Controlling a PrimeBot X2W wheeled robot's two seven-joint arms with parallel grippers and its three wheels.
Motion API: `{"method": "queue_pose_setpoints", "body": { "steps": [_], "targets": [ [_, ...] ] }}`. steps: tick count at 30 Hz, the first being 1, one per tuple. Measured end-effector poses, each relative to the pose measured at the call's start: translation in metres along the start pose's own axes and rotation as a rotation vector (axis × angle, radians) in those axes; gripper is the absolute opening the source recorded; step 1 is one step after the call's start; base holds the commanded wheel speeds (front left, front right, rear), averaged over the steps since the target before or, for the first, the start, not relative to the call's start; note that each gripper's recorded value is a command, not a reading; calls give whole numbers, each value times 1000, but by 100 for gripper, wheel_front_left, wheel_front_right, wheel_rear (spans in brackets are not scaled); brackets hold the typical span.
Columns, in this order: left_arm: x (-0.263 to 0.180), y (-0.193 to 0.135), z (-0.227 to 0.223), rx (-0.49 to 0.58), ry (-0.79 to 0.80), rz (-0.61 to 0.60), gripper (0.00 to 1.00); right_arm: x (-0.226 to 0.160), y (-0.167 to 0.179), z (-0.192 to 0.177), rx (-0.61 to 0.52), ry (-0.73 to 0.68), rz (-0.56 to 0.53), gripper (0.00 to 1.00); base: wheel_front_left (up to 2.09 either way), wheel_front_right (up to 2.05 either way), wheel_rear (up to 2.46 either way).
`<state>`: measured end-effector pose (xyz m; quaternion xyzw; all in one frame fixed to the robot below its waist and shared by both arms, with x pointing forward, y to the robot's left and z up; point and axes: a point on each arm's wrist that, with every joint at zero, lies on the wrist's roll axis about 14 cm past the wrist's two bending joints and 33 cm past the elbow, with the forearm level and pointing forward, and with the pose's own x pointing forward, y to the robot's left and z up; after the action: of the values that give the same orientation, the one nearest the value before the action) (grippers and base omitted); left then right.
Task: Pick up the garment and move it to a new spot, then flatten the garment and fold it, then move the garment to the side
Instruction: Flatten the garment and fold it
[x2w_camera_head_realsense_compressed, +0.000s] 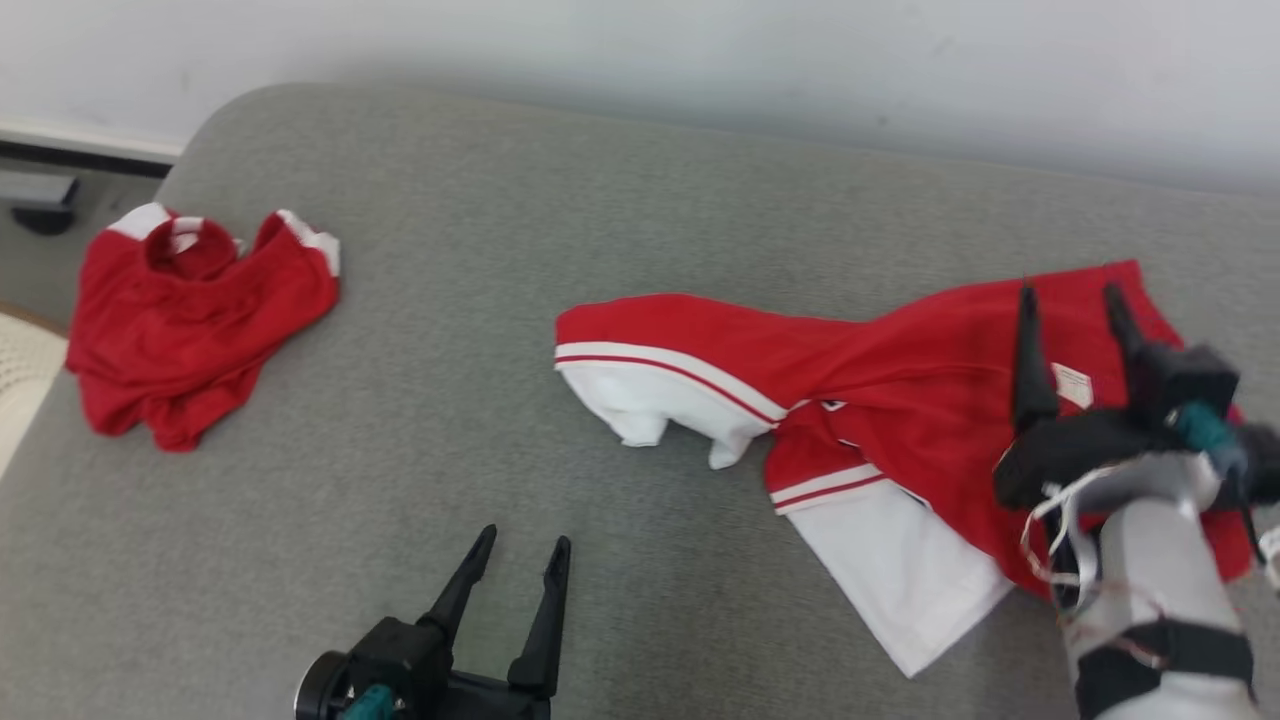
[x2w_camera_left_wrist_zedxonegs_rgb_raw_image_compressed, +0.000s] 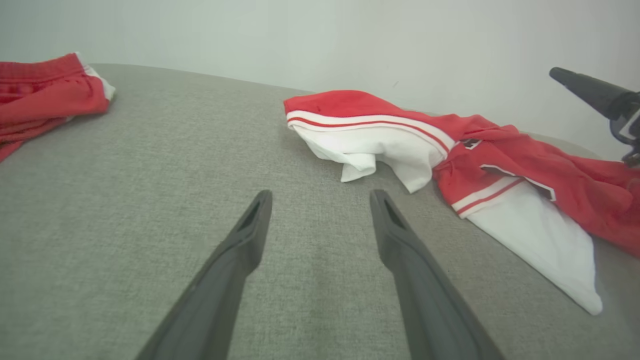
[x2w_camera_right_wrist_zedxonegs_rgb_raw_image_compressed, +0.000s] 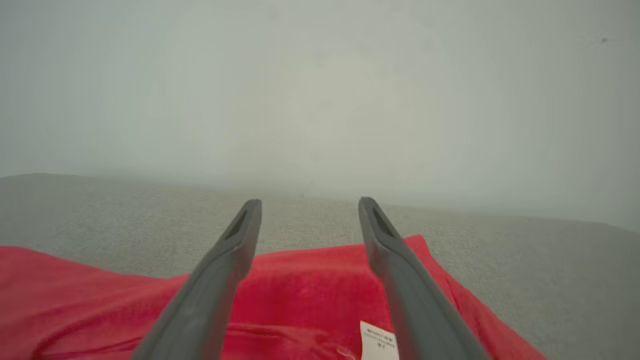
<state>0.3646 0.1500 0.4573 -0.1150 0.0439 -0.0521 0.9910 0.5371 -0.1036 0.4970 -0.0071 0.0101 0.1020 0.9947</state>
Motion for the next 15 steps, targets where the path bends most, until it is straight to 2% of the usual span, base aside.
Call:
{"method": "queue_pose_setpoints", "body": {
  "steps": [4, 12, 15],
  "targets": [
    [16, -4, -10, 4, 50, -34, 100, -44, 0, -8, 54, -5, 14, 100, 0, 0, 0],
    [52, -25, -29, -32, 160, -94, 100, -118, -30, -7, 127, 5, -76, 100, 0, 0, 0],
    [64, -31, -37, 3, 204, -105, 100, -135, -37, -4, 143, 4, -103, 100, 0, 0, 0]
  ]
}}
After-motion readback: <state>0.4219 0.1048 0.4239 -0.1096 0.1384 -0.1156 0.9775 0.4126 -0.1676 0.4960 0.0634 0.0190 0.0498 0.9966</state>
